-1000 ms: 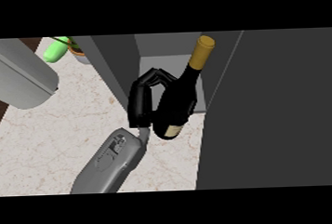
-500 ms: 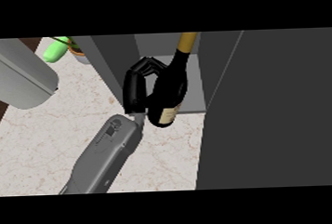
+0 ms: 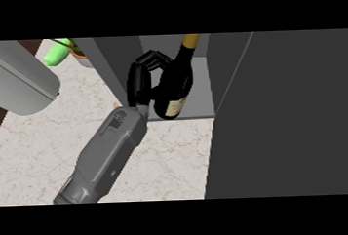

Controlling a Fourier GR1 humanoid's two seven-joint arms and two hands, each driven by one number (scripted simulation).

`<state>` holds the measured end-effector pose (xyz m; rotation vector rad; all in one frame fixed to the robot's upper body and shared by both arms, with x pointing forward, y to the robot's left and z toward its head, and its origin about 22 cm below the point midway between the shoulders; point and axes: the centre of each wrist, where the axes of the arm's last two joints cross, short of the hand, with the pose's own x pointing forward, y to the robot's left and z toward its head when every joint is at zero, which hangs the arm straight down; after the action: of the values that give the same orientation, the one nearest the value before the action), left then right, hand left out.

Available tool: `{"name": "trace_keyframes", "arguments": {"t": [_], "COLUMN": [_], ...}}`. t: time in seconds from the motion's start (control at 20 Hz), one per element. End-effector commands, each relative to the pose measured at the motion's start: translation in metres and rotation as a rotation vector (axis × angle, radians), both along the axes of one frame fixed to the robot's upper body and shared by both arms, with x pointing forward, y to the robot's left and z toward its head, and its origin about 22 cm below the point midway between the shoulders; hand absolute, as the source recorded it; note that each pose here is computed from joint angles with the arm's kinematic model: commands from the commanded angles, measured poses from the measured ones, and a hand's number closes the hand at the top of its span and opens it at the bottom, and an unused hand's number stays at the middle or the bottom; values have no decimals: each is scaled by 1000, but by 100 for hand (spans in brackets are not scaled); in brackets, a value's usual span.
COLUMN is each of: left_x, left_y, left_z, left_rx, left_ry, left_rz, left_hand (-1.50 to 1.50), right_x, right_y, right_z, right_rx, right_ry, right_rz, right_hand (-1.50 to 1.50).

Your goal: Pick up the wine, place it into the cabinet and close the cabinet

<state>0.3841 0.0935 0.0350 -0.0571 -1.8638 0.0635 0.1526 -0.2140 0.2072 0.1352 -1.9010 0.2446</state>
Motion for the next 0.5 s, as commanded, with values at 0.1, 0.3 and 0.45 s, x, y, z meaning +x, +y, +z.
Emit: {"name": "trace_keyframes", "arguments": {"t": [0.1,0.3,0.45], "left_x": [4,26,35], "left_y": [-9,-4,7], "left_z": [-8,9,3], "left_rx": [44,23,104], "left_ry": [35,36,-40], "left_rz": [37,32,96], "left_hand": [150,150,150], "right_x": [-11,-10,-15], "right_y": [-5,3,-1], "right_z": [1,-4,3], "right_rx": [48,53,34], "right_ry": [-30,-36,-24], "right_rz": [37,42,55], "right_hand": [-150,-150,-150]}}
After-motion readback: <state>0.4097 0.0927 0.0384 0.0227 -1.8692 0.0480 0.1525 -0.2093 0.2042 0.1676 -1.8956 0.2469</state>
